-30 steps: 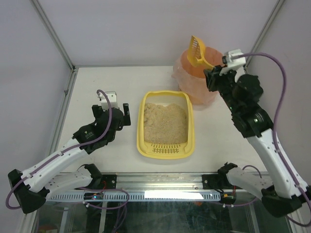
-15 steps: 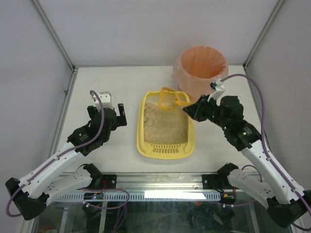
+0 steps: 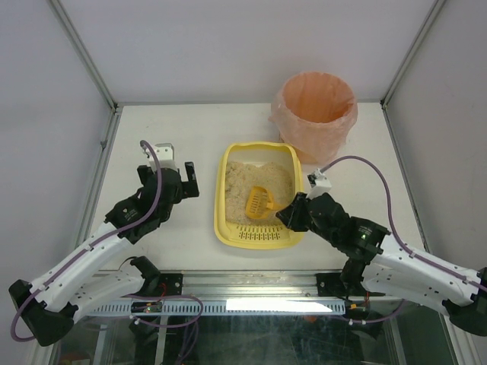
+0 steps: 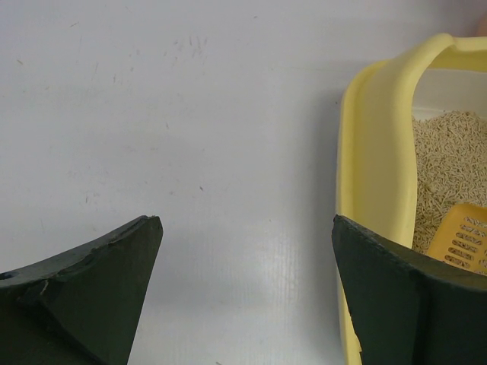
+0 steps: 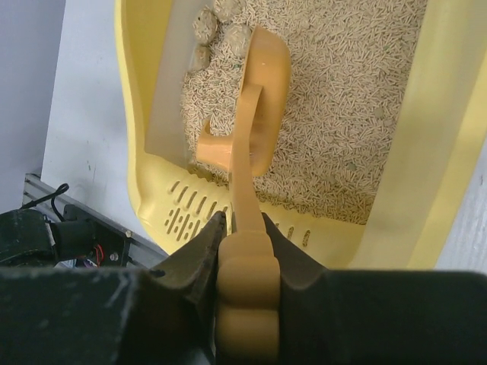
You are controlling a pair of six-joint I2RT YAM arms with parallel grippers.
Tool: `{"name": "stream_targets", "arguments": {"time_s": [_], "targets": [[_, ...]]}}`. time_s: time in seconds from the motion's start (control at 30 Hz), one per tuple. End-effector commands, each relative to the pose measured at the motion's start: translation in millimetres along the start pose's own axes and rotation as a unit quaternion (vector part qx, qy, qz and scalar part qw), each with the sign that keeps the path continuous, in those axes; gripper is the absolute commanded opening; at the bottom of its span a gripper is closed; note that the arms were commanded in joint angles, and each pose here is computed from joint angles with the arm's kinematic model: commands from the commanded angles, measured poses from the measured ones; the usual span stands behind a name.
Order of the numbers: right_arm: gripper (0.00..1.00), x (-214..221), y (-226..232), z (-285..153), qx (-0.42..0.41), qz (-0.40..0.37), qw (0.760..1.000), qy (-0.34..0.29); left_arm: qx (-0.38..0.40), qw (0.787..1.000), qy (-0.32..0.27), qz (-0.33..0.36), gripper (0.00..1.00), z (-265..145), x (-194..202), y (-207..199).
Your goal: Clean the litter box
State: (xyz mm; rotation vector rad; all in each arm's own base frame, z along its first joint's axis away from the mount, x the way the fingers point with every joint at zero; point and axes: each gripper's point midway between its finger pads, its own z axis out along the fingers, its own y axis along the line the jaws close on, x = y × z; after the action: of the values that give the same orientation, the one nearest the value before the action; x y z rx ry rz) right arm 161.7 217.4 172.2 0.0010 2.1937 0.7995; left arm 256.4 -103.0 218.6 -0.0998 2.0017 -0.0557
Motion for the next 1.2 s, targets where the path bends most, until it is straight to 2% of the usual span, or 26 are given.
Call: {"name": "stream_targets", "arguments": {"time_s": [0.0, 0.13, 0.23, 0.43, 0.8, 1.17], "targets": [[0.12, -16, 7, 1, 0.009, 0.049, 0.997, -0.052, 0.030, 0.999, -0.018, -0.024, 0.99, -5, -9, -7], [0.21, -5, 2, 1, 0.020, 0.033, 0.999, -0.028, 0.041, 0.999, -0.003, -0.028, 0.99, -11, -1, -6], [0.25, -5, -1, -6, 0.016, 0.030, 0.999, -0.030, 0.022, 0.999, -0.004, -0.034, 0.99, -12, 7, 5], [0.35, -15, -6, -24, 0.017, -0.008, 0.999, -0.039, 0.029, 0.999, -0.007, -0.036, 0.99, -14, 5, 4], [0.40, -30, -29, -48, 0.077, -0.056, 0.994, -0.045, 0.035, 0.999, -0.009, -0.040, 0.99, -16, 3, 3], [0.44, -60, -54, -86, 0.137, -0.099, 0.982, -0.081, 0.034, 0.999, -0.008, -0.039, 0.99, -15, 4, 3]]}}
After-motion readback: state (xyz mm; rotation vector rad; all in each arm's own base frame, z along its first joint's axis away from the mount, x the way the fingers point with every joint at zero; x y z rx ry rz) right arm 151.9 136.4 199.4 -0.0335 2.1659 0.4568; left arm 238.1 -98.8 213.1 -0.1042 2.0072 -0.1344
